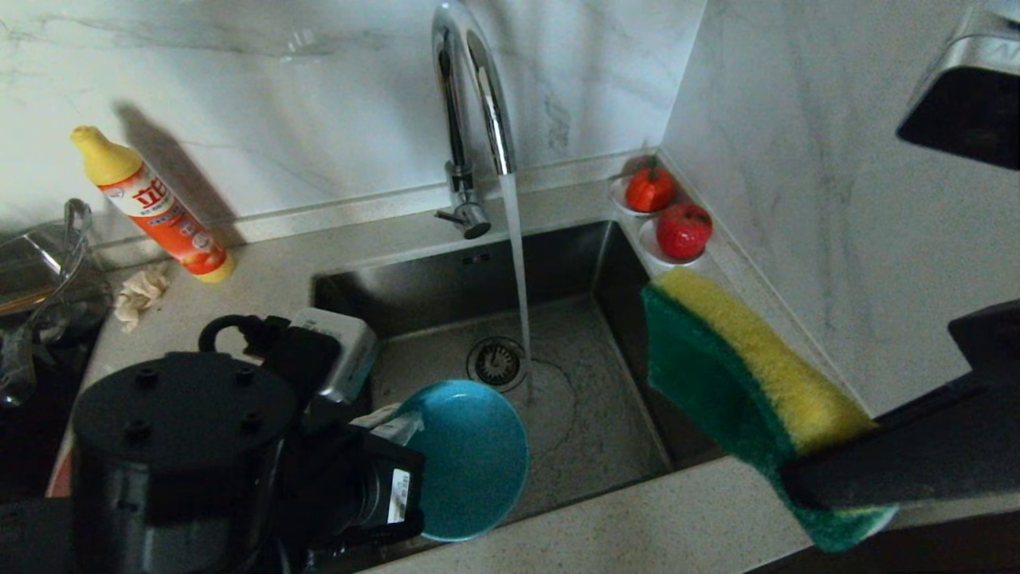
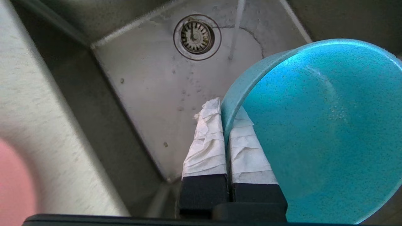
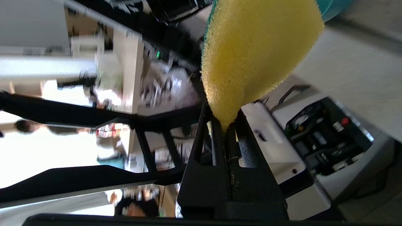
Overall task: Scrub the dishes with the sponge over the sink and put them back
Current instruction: Rinse the bowl
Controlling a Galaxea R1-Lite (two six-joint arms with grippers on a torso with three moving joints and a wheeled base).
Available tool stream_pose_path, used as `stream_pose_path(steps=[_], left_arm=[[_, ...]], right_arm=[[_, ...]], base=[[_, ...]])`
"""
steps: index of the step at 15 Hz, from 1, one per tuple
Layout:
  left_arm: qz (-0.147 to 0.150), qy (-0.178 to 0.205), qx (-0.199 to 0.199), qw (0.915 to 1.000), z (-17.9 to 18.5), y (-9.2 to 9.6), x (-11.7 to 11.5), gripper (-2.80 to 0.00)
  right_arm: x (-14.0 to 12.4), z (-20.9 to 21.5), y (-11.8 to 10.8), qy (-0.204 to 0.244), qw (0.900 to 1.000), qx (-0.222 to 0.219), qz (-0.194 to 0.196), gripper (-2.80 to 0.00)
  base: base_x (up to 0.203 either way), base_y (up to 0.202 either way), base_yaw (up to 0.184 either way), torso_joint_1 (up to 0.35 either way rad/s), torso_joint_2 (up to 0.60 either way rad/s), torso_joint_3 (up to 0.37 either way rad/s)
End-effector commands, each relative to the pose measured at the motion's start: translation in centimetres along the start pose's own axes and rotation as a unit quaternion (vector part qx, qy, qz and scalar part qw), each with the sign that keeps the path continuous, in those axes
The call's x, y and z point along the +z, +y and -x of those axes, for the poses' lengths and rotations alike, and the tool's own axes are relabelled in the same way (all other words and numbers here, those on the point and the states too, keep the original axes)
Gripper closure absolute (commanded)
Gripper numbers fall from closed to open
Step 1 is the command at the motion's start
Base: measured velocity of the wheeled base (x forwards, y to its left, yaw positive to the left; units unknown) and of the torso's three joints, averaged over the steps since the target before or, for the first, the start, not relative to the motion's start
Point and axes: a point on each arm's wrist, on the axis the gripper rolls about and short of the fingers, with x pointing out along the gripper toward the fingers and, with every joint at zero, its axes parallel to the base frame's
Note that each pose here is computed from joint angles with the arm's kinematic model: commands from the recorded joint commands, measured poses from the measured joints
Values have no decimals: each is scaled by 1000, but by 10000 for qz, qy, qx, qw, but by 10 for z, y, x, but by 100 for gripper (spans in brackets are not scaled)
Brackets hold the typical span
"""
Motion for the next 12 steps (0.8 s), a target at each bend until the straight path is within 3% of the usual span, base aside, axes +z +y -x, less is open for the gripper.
stream_pose_path(steps=[1, 6, 9, 12], left_arm=[[113, 137, 144, 9997, -26, -4, 6, 0], [776, 281, 406, 9958, -65, -8, 12, 0], [1019, 298, 678, 9920, -80, 5, 14, 0], [1181, 166, 683, 9905, -89, 9, 19, 0]], right_arm=[[-1, 17, -3, -304, 9994, -138, -64, 0], [0, 27, -6, -541, 9982, -254, -96, 0], [0, 27, -8, -552, 9979, -302, -143, 0], [2, 22, -11, -493, 9981, -320, -178, 0]], base=[[0, 0, 0, 0, 0, 0], [0, 0, 0, 0, 0, 0], [0, 0, 0, 0, 0, 0], [0, 0, 0, 0, 0, 0]])
